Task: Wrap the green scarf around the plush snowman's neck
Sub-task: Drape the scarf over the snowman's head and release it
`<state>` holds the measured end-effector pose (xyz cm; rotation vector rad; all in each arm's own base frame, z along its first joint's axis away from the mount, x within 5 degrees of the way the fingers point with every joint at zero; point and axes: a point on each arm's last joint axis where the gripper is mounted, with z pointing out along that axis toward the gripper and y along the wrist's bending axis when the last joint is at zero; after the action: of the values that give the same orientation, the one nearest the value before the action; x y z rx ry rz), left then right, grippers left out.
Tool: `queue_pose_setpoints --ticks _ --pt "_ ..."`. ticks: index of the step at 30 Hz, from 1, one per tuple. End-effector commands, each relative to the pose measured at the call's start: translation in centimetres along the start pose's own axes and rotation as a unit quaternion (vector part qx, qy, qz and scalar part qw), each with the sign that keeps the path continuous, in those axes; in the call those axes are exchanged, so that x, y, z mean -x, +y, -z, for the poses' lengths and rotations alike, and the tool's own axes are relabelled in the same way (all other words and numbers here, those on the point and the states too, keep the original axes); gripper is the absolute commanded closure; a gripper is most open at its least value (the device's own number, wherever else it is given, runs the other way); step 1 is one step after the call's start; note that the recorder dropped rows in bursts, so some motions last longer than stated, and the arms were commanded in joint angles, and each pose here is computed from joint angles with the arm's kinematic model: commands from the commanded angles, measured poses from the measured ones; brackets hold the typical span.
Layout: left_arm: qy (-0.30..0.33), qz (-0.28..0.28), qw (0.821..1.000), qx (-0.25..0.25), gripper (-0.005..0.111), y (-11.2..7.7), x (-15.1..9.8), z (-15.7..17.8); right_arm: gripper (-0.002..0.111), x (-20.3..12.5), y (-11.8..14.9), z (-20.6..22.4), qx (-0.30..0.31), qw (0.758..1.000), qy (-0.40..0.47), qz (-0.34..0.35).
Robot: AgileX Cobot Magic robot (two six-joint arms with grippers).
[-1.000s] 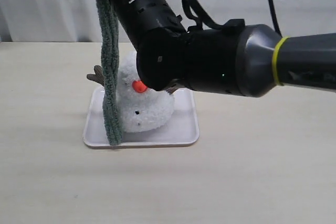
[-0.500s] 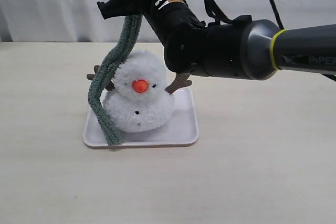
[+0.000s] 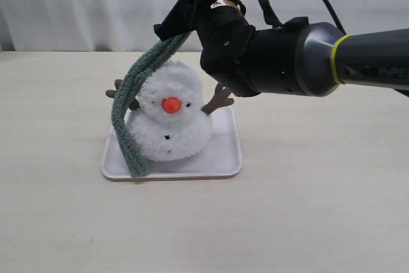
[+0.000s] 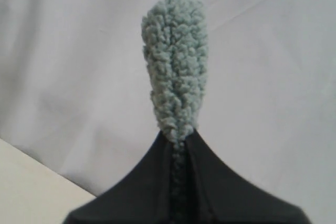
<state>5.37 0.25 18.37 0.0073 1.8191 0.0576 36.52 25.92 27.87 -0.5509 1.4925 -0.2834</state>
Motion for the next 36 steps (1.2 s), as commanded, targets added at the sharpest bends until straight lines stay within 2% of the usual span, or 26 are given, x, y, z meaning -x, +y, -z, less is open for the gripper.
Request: queue_pose_setpoints --ticks 1,6,10,15,16,19,21,23,26,31,36 --pt "-0.006 0.001 1.000 0.000 0.107 0.0 0.0 0.0 0.104 0.6 -0.9 0.0 -0.021 0.999 -0.013 -0.044" --pt "-0.006 0.001 1.000 0.000 0.107 0.0 0.0 0.0 0.104 1.8 -0.4 0.1 0.013 0.992 -0.085 -0.096" --pt "-0.006 0.001 1.000 0.000 0.107 0.0 0.0 0.0 0.104 2.4 0.4 0.2 0.036 0.989 -0.131 -0.056" --pt "-0.006 0.001 1.000 0.000 0.107 0.0 0.0 0.0 0.104 1.1 -0.4 -0.8 0.016 0.991 -0.119 -0.059" --pt "-0.006 0.001 1.000 0.000 0.107 0.0 0.0 0.0 0.104 0.6 -0.6 -1.1 0.013 0.991 -0.113 -0.068" --pt "-0.006 0.001 1.000 0.000 0.107 0.0 0.0 0.0 0.104 -0.1 -2.1 -1.9 0.007 0.980 -0.119 -0.161" --pt "-0.005 0.001 1.000 0.000 0.107 0.0 0.0 0.0 0.104 0.2 -2.2 -1.9 0.034 0.970 -0.149 -0.187" --pt "-0.006 0.001 1.000 0.000 0.107 0.0 0.0 0.0 0.104 0.7 -2.0 -1.8 0.059 0.971 -0.182 -0.141" --pt "-0.006 0.001 1.000 0.000 0.107 0.0 0.0 0.0 0.104 0.6 -2.4 -2.0 0.053 0.973 -0.187 -0.120" --pt "-0.006 0.001 1.000 0.000 0.107 0.0 0.0 0.0 0.104 -1.9 -1.9 -2.8 0.118 0.985 -0.074 -0.099" --pt "-0.006 0.001 1.000 0.000 0.107 0.0 0.0 0.0 0.104 -3.2 -0.8 -2.6 0.173 0.985 -0.007 -0.028"
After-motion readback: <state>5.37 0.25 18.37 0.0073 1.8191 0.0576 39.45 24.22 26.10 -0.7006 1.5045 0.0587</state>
